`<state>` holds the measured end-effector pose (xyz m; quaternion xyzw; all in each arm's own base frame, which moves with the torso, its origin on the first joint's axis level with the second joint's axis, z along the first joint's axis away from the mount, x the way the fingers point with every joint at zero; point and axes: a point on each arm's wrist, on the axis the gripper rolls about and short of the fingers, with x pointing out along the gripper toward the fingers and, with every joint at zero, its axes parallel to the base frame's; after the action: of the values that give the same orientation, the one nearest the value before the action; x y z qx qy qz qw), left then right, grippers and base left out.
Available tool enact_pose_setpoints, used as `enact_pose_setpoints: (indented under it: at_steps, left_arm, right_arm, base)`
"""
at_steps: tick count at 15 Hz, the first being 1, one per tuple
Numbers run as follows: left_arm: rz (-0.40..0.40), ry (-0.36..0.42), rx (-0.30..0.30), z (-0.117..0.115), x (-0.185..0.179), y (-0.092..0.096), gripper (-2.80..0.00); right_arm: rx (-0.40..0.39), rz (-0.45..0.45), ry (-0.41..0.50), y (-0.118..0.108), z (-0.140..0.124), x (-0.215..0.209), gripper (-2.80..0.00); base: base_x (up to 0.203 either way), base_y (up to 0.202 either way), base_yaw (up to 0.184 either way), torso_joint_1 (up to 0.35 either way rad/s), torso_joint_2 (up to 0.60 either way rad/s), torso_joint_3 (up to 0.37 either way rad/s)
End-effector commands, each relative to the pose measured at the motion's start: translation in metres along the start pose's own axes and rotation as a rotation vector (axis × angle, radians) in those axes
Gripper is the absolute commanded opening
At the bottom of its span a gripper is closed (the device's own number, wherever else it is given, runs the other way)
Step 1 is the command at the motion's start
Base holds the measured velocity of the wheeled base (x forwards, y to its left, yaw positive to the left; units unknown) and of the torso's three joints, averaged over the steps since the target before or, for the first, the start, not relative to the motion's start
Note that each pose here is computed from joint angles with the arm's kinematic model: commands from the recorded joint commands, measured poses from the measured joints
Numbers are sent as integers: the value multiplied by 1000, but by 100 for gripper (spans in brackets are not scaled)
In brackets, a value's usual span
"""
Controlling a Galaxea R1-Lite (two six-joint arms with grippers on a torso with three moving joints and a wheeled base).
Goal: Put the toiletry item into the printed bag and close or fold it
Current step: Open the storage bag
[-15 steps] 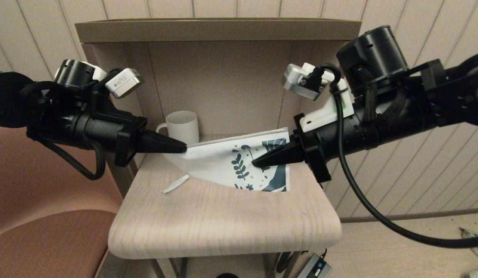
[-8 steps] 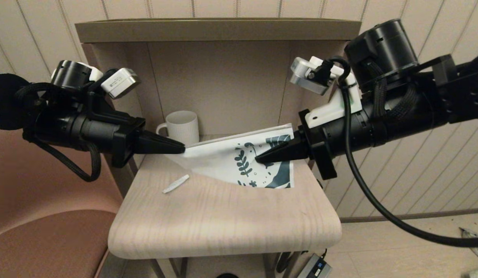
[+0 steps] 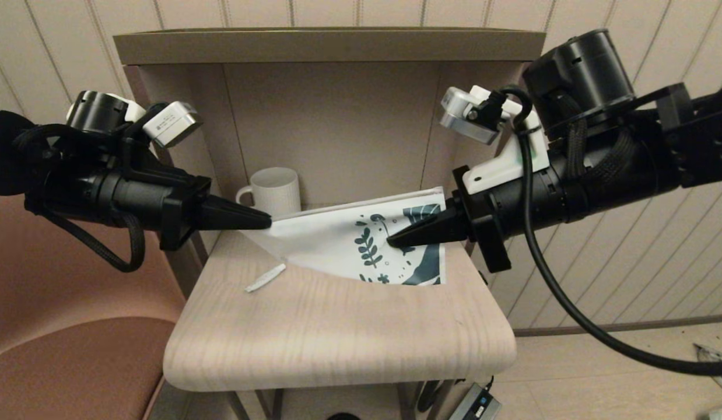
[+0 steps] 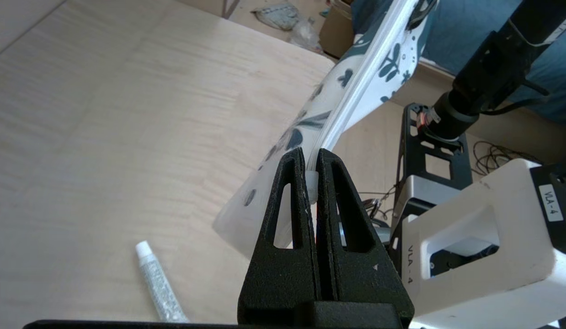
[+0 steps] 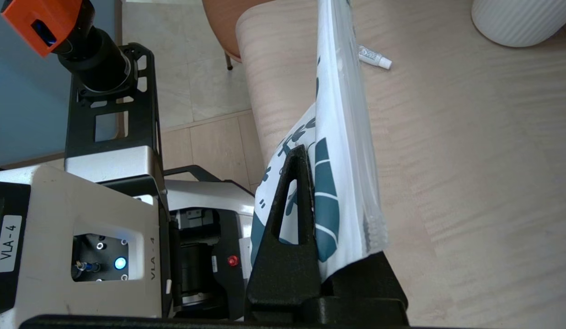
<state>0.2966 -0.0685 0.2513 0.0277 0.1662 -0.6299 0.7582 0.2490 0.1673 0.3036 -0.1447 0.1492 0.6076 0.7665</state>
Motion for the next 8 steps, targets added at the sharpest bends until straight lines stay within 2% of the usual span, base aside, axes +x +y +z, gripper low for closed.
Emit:
enact_pose_setpoints:
  at_steps: [1, 5, 8]
  left_arm:
    - [6, -2, -9, -3, -3, 1, -280]
    - [-6, -4, -6, -1, -1, 1, -280]
    - [-38, -4, 4, 2, 8, -1, -280]
  right_arm:
    - [0, 5, 1, 0, -1, 0, -280]
    - [7, 25, 2, -1, -2, 5, -280]
    - [19, 55, 8, -12, -4, 21, -280]
  base:
    - [0, 0, 0, 0, 0, 0]
    - [0, 0, 0, 0, 0, 0]
    - [0, 0, 0, 0, 0, 0]
